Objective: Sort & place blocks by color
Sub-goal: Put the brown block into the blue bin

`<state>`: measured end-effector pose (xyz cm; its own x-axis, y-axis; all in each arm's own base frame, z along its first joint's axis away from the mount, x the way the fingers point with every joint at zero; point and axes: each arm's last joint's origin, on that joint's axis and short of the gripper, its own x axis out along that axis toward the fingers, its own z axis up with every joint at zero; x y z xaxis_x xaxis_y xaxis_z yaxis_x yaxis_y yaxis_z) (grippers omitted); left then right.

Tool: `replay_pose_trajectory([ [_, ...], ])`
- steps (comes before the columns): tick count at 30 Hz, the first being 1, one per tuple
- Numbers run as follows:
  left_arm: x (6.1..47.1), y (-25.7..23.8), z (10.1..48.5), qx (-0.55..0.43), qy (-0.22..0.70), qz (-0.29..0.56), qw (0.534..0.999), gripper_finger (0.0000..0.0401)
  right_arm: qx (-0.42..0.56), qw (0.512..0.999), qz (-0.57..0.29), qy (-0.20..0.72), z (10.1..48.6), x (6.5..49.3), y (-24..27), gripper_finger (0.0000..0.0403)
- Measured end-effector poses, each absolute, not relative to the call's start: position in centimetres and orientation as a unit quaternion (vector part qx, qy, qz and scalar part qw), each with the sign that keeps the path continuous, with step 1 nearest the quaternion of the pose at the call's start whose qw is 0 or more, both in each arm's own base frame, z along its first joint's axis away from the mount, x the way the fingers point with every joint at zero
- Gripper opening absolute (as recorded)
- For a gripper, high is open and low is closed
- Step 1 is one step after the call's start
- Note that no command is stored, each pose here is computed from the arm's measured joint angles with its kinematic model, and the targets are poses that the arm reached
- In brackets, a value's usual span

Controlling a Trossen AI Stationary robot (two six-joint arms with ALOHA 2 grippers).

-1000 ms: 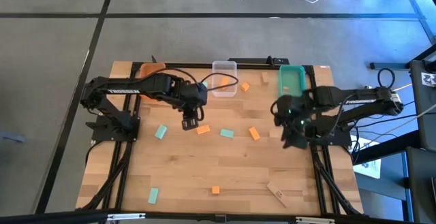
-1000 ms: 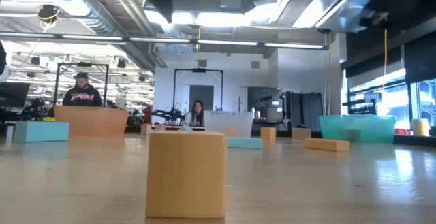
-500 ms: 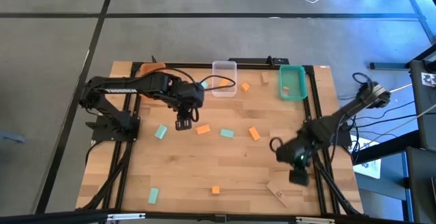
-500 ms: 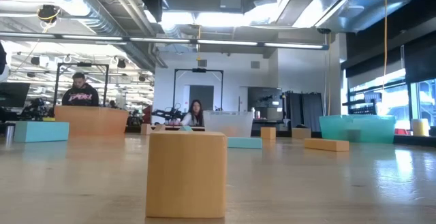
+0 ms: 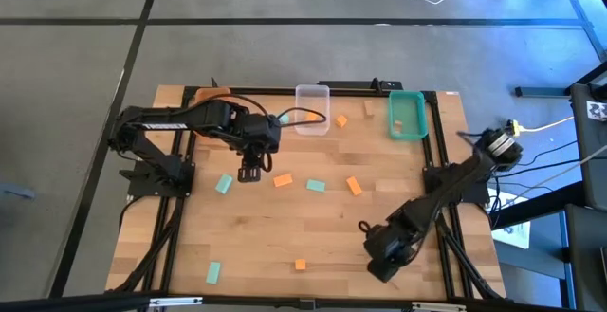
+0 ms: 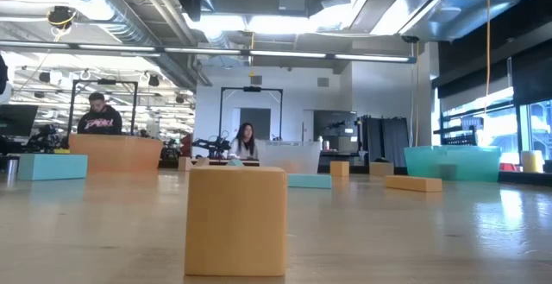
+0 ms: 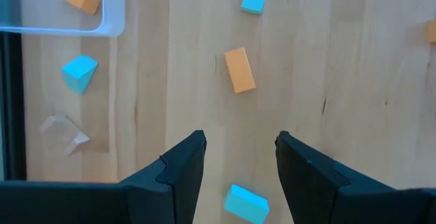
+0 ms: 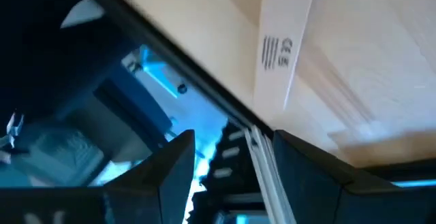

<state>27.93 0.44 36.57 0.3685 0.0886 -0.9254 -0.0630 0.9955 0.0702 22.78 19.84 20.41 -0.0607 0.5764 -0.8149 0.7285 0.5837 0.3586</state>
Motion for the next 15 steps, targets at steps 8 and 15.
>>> replay_pose_trajectory([
  [8,27.9,-0.4,36.6,0.035,0.560,0.024,0.827,0.0170,0.441,0.526,-0.123,0.717,17.0,24.1,20.7,0.0200],
  [15,27.9,-1.1,36.6,0.042,0.560,0.014,0.828,0.0170,0.426,0.522,-0.146,0.724,15.5,24.3,20.8,0.0200],
])
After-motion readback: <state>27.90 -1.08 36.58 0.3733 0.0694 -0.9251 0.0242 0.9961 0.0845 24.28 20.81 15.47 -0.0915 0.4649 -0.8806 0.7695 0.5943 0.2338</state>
